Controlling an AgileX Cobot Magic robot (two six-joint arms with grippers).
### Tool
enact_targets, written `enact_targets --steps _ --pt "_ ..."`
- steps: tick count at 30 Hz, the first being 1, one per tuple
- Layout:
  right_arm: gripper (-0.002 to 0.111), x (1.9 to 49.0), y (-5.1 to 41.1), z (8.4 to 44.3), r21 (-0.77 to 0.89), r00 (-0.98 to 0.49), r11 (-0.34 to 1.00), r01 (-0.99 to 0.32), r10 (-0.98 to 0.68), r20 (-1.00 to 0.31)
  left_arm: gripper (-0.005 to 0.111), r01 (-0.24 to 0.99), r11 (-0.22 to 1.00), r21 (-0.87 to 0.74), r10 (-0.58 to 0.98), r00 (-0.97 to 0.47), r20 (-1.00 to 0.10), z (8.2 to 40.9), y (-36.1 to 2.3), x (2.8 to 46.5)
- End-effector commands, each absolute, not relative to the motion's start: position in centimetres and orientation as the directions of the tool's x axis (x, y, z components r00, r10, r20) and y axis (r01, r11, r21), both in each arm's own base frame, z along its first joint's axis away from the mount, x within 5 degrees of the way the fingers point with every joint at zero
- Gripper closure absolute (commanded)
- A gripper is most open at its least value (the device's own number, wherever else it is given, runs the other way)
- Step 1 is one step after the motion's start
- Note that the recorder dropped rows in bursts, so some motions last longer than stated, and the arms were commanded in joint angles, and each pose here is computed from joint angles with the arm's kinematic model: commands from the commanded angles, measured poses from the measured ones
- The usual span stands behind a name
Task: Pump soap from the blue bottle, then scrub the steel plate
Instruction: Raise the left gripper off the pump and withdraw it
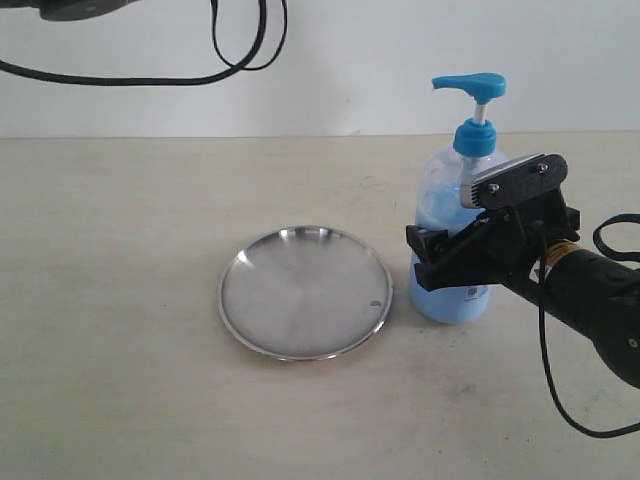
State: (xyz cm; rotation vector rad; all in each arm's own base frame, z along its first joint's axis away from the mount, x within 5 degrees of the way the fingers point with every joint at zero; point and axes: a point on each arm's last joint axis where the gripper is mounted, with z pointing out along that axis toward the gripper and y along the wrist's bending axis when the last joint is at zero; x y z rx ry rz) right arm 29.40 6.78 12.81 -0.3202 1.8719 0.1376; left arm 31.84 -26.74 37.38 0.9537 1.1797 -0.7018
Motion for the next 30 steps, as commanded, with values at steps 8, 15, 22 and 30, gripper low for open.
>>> enact_targets --steps 8,15,22,30 --pt "0.108 29.6 6.9 13.4 -0.056 -0.25 0.955 -0.291 -0.132 -0.959 0.103 0.746 0.564 0.355 0.148 0.331 -0.932 39.4 -22.3 27.4" --pt "0.108 29.6 6.9 13.4 -0.056 -0.25 0.955 -0.291 -0.132 -0.959 0.103 0.657 0.715 0.239 0.168 0.171 -0.971 36.6 -17.6 24.5" --pt "0.108 29.6 6.9 13.4 -0.058 -0.249 0.955 -0.292 -0.134 -0.959 0.103 0.528 0.834 0.161 0.123 0.106 -0.987 33.0 -11.9 19.2" --pt "0.065 29.6 6.9 13.3 -0.065 -0.249 0.953 -0.296 -0.142 -0.958 0.103 0.387 0.919 0.079 0.079 0.015 -0.997 27.9 -6.7 13.6"
